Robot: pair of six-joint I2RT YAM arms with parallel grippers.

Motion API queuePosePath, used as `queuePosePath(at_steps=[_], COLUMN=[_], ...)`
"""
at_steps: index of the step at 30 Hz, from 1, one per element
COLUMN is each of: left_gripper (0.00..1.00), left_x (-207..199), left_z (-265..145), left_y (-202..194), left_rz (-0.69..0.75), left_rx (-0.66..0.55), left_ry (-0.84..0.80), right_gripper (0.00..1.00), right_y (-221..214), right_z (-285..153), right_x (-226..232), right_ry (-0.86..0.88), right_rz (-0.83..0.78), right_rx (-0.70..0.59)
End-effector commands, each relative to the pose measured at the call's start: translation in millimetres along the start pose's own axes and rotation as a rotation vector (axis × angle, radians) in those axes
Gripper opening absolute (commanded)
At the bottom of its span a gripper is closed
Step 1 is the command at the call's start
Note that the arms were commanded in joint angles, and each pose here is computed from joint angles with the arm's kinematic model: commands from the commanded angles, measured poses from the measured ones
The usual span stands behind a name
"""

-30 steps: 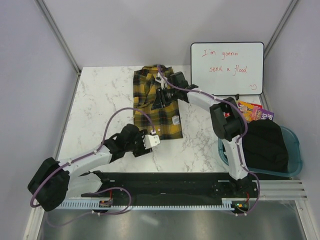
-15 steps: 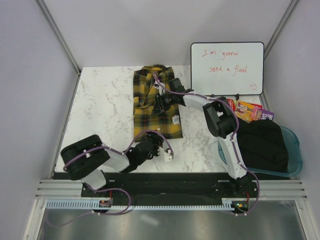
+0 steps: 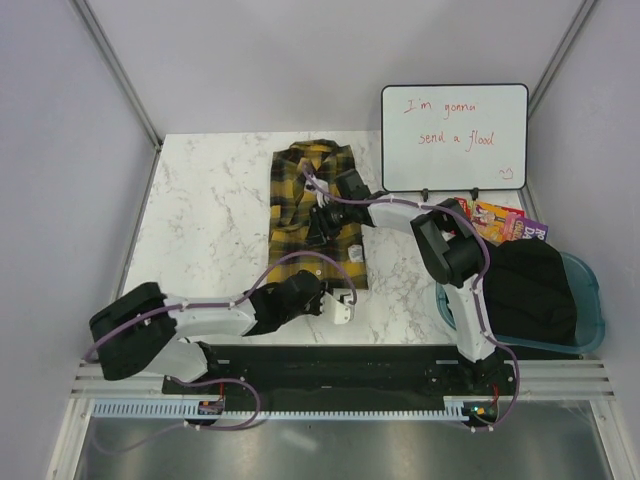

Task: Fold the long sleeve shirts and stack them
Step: Fold the shirt

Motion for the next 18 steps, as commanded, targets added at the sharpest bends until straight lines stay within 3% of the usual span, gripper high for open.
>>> queuePosePath(at_steps=[1,3,4,9,18], left_gripper=[0.02,0.02,0.02,0.02,0.02], left_x=[-45,-56,-63,-61,-25], left_z=[-54,-77,-92,-136,-166], left_y=[4,26,21,61,108], left_rz=[-0.158,-0.219,-0.228,-0.399,-0.471], left_rx=[0.16,0.154,0.22,0.205,0.172], left_ry=[-0.374,-0.485,-0.55,-0.795,-0.96], right_gripper=[0.39,0.41,0.44,0.47,0.47], right_y=[-14,6,14,55,63], right_z=[-6,-23,-29,-57,-50], right_x=[47,54,55,35,-39], right_ry=[0.047,0.037,0.036,-0.041,-0.204], right_rz=[0.017,-0.007,-0.024,-0.146,-0.208], right_rx=[0.09,0.086,0.084,0.051,0.068])
Point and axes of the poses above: each gripper's point midway between its finger pads, its own z axis out along the fingers, its own x axis along the line the jaws close on, y = z × x, the point moved 6 cm from there along -z, back along the fingers, and after that the axes turned 14 degrees about -z, right-handed, at the moved point
